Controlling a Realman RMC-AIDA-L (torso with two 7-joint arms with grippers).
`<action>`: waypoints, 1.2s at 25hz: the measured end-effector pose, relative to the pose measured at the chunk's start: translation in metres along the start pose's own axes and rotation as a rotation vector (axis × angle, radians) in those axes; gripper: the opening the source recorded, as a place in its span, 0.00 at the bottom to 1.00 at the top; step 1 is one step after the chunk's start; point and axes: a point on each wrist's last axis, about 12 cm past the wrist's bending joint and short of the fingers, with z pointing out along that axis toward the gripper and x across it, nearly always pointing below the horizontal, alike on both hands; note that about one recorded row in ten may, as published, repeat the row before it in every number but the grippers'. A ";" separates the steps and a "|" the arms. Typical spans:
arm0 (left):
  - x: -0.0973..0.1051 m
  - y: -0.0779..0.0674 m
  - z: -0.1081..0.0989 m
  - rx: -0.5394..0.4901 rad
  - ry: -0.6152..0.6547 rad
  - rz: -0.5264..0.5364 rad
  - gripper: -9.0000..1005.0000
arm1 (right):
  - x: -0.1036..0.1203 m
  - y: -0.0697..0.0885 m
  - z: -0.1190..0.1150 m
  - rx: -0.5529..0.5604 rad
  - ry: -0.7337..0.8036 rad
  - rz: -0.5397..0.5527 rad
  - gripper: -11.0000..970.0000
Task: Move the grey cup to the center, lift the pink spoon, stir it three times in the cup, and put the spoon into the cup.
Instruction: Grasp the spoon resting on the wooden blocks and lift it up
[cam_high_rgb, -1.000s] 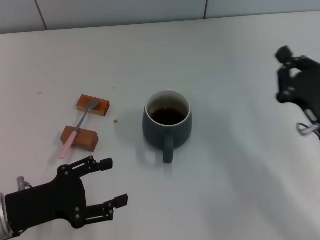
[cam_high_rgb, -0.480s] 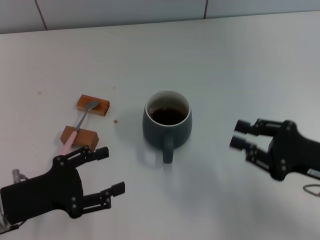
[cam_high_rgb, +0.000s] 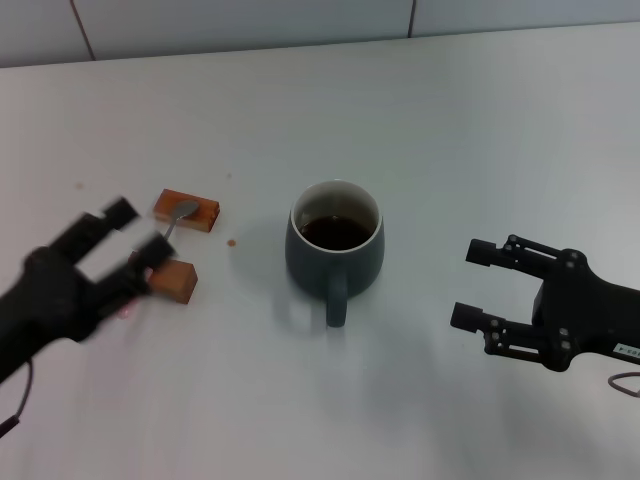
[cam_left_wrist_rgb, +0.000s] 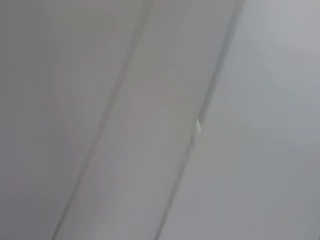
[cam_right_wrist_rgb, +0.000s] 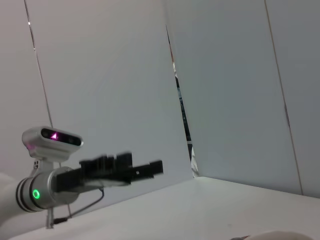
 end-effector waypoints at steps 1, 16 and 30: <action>0.000 0.000 0.000 0.000 0.000 0.000 0.84 | 0.000 -0.001 0.000 0.001 0.004 -0.003 0.67; 0.041 -0.013 -0.035 -0.252 -0.206 -0.536 0.84 | 0.000 -0.009 0.008 -0.009 0.068 -0.012 0.81; 0.056 -0.017 -0.040 -0.334 -0.201 -0.645 0.84 | -0.001 -0.016 0.015 -0.015 0.122 -0.016 0.81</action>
